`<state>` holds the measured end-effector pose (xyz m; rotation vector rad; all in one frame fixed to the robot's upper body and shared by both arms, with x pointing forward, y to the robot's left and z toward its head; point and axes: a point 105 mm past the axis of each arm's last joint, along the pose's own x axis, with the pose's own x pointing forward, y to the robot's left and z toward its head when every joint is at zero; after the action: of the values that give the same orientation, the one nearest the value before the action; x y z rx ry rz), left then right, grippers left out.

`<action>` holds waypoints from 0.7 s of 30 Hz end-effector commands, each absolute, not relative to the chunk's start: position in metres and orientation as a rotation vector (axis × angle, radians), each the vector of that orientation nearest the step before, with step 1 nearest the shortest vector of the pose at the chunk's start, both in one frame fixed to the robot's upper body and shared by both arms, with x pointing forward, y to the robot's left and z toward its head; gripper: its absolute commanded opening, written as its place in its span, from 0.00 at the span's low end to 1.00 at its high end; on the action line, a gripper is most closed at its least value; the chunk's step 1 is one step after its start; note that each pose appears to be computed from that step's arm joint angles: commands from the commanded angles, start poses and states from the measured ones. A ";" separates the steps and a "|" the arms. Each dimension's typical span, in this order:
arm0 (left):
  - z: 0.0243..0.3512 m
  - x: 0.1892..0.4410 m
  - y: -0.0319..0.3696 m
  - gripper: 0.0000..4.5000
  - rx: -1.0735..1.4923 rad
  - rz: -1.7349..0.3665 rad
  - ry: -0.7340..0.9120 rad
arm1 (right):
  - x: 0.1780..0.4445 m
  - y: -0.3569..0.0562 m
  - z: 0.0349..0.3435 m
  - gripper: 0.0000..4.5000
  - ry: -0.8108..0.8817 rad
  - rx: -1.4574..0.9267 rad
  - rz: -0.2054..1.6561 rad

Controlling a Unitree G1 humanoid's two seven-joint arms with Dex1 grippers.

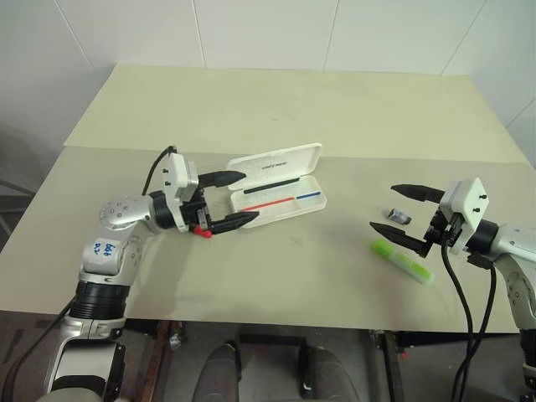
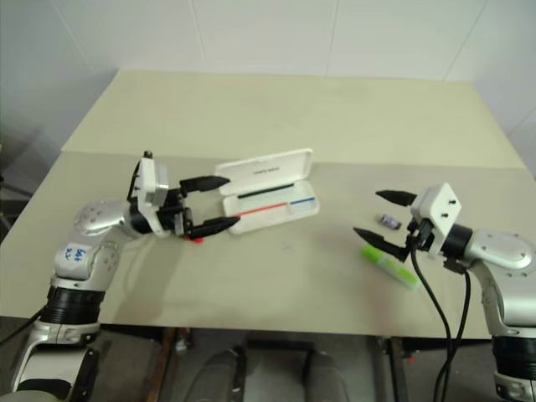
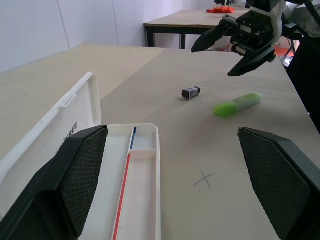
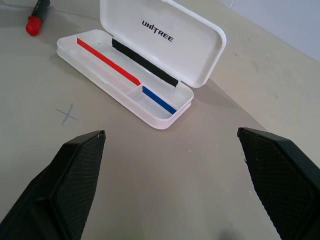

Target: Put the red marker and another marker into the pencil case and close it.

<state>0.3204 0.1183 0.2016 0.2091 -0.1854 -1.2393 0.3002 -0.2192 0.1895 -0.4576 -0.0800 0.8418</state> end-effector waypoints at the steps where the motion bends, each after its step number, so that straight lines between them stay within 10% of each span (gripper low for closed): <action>1: 0.209 0.317 0.120 1.00 0.243 -1.242 -0.202 | 0.301 -0.216 0.204 1.00 -0.138 -0.480 0.836; 21: 0.187 0.331 0.139 1.00 0.338 -1.249 -0.020 | 0.253 -0.131 0.240 1.00 -0.296 -0.390 1.161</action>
<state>0.3290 0.1406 0.1772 0.2969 0.0102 -1.2397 0.2639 -0.1423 0.2257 -0.3886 -0.2340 1.1207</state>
